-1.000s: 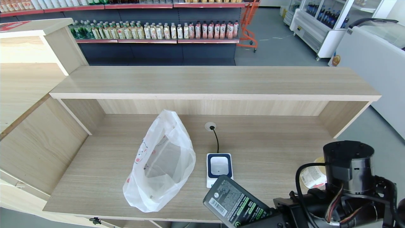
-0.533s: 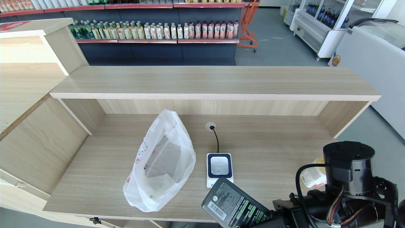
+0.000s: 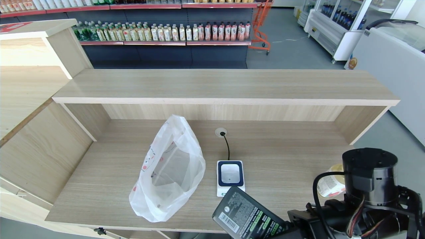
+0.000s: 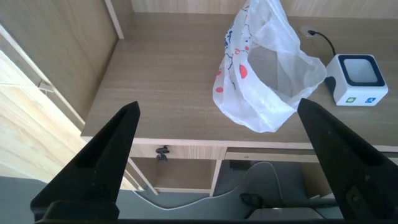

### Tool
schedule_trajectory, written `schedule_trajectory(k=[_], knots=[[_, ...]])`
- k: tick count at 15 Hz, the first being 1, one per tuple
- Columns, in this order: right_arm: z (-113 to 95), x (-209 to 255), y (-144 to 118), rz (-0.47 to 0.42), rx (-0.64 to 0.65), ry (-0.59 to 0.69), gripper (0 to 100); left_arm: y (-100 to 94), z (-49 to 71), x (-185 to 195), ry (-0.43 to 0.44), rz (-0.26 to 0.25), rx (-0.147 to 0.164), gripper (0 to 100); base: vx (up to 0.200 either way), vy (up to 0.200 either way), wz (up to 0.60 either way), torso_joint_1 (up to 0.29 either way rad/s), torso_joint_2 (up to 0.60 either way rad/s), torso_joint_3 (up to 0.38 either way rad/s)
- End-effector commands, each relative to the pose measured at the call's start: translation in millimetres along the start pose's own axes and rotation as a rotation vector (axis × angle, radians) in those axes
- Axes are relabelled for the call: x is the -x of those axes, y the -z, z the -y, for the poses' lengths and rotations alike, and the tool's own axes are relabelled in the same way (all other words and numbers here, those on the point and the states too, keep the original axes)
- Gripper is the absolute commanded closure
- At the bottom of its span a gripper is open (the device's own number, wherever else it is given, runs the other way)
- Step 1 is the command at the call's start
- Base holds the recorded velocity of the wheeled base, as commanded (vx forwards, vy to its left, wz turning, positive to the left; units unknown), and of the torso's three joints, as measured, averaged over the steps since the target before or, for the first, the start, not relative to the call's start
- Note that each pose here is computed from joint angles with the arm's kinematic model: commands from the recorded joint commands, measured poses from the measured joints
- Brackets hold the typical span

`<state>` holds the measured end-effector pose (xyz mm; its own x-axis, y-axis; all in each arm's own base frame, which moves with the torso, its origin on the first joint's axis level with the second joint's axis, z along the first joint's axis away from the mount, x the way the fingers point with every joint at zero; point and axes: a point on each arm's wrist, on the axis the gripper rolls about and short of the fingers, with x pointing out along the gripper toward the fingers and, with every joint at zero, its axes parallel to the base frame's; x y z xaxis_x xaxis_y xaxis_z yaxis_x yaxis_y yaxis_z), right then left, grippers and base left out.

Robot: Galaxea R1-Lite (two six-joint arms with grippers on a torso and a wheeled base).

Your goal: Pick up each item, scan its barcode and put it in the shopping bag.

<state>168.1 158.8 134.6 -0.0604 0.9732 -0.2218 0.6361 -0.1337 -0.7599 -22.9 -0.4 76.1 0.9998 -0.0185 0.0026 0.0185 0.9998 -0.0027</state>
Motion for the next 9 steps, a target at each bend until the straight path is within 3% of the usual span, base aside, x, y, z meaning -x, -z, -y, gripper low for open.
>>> schedule_trajectory(k=[1, 6, 8, 9], knots=[[0, 0, 0, -0.001, 0.002, 0.000, 100, 0.0, 0.0, 0, 0.000, 0.001, 0.000, 0, 0.000, 0.000, 0.00, 0.000, 0.00, 0.000], [4, 2, 2, -0.011, -0.021, 0.006, 100, 0.0, 0.0, 0, 0.000, 0.001, 0.000, 0, 0.000, 0.000, 0.00, 0.000, 0.00, 0.000], [6, 4, 12, -0.048, -0.231, 0.011, 100, 0.0, 0.0, 0, 0.000, 0.001, 0.000, 0, 0.000, 0.000, 0.00, 0.000, 0.00, 0.000], [-2, 8, 20, -0.089, -0.524, -0.005, 100, 0.0, 0.0, 0, 0.000, 0.001, 0.000, 0, 0.000, 0.000, 0.00, 0.000, 0.00, 0.000]])
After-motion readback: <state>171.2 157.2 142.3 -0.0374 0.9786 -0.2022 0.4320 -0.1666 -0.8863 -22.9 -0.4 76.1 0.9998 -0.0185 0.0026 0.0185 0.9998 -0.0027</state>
